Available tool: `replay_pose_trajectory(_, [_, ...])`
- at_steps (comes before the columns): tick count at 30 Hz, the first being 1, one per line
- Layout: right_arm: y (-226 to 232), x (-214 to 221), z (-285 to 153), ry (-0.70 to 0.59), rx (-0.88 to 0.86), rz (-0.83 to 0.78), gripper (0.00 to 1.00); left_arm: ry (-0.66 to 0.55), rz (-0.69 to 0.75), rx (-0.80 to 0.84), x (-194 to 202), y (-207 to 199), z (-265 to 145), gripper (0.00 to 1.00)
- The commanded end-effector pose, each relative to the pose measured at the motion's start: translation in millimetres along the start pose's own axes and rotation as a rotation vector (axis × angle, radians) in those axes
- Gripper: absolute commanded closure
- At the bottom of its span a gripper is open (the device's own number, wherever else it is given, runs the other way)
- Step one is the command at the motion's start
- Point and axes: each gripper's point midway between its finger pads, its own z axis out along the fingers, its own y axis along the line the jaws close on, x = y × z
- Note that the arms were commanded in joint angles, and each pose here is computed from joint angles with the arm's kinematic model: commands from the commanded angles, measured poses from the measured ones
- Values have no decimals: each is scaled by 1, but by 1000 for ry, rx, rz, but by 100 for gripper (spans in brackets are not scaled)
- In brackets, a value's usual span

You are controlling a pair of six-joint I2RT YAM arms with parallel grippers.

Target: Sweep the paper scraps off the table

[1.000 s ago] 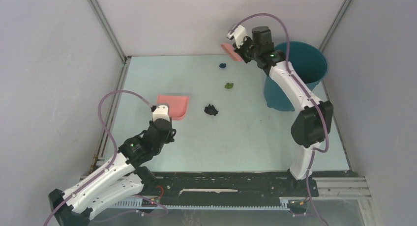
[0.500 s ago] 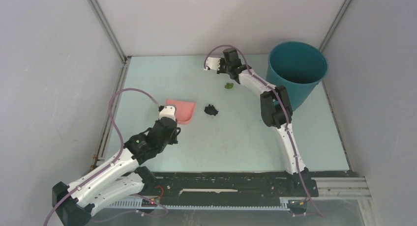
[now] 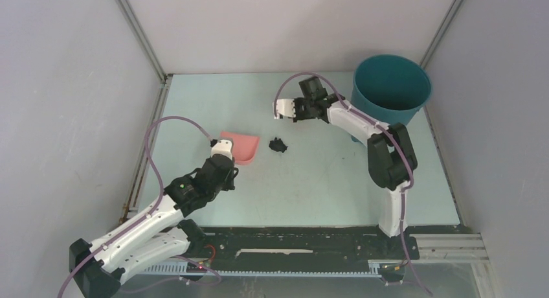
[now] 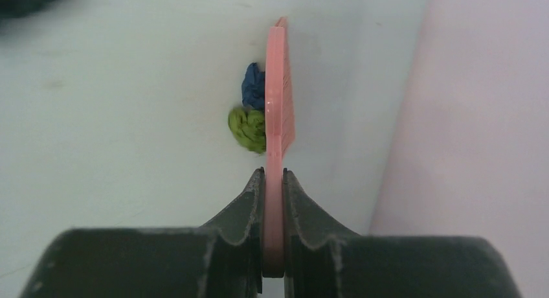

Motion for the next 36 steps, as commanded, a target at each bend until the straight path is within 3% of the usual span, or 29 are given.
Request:
replay_pose_trajectory(1, [66, -21, -49, -32, -206, 54, 100, -38, -6, 30, -12, -6, -1, 100])
replay_pose_trajectory(5, [98, -32, -84, -51, -269, 101, 100, -38, -5, 41, -12, -7, -1, 100])
replay_pose_trajectory(10, [62, -46, -123, -110, -170, 234, 100, -40, -4, 42, -13, -8, -2, 100])
replay_pose_trajectory(16, [2, -99, -172, -334, -108, 693, 100, -52, -8, 29, -14, -4, -3, 100])
replay_pose_trajectory(21, [-19, -114, -149, -428, -174, 1151, 100, -55, -11, 17, -15, -2, -3, 100])
replay_pose_trajectory(26, [-21, -104, -88, -365, -315, 1568, 100, -59, -14, 1, -15, 1, -4, 100])
replay_pose_trajectory(30, [-16, -86, -53, -269, -263, 1739, 100, -70, -22, -6, -16, 3, -5, 100])
replay_pose_trajectory(36, [2, -62, -39, -151, -242, 1889, 100, -58, -16, -10, -14, 3, -3, 100])
